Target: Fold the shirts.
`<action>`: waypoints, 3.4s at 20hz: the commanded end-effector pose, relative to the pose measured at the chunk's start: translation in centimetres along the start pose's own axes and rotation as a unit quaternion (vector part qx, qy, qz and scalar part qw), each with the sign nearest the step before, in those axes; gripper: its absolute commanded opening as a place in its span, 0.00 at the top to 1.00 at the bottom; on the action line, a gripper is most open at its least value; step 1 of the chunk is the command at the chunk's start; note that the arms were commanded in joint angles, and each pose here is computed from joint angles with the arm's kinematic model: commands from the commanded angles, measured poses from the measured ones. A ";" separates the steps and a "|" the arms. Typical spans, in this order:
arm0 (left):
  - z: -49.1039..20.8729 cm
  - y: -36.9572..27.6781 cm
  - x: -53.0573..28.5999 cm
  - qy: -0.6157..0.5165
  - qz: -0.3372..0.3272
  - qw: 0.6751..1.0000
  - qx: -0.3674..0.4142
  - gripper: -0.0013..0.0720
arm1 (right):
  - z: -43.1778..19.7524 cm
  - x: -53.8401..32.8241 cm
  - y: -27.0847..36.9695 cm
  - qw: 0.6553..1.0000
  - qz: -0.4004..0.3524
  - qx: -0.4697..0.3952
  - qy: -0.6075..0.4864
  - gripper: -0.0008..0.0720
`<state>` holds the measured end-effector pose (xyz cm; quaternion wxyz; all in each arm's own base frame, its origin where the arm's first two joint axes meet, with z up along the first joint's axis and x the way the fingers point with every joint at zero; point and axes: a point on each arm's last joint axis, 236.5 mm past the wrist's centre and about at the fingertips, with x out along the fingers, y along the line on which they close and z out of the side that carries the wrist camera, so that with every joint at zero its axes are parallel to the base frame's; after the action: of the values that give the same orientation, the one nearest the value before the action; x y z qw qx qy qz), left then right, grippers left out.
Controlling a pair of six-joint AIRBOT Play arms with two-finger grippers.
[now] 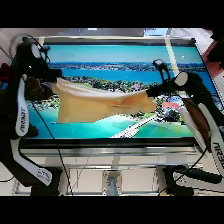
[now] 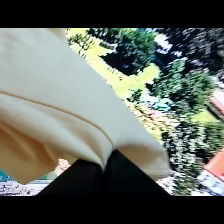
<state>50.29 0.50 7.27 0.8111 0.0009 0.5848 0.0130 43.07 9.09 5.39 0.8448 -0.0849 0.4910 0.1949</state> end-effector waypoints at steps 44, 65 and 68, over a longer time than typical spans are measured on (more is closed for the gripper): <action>11.7 4.5 -11.7 -0.343 0.109 0.932 0.034 0.04 | 7.6 -2.2 -16.1 0.975 -0.191 0.104 -0.056 0.30; -11.5 3.0 -3.0 -0.150 -0.009 0.987 -0.054 0.04 | -20.3 5.8 2.1 0.881 0.176 0.432 0.086 0.30; -11.5 2.9 -3.0 -0.151 -0.012 0.987 -0.054 0.04 | -21.3 6.5 3.5 0.880 0.177 0.429 0.099 0.30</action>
<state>38.43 3.66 6.48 0.8874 -0.0381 0.4576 0.0414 28.28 5.55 -9.61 0.7026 0.3370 0.6176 0.1067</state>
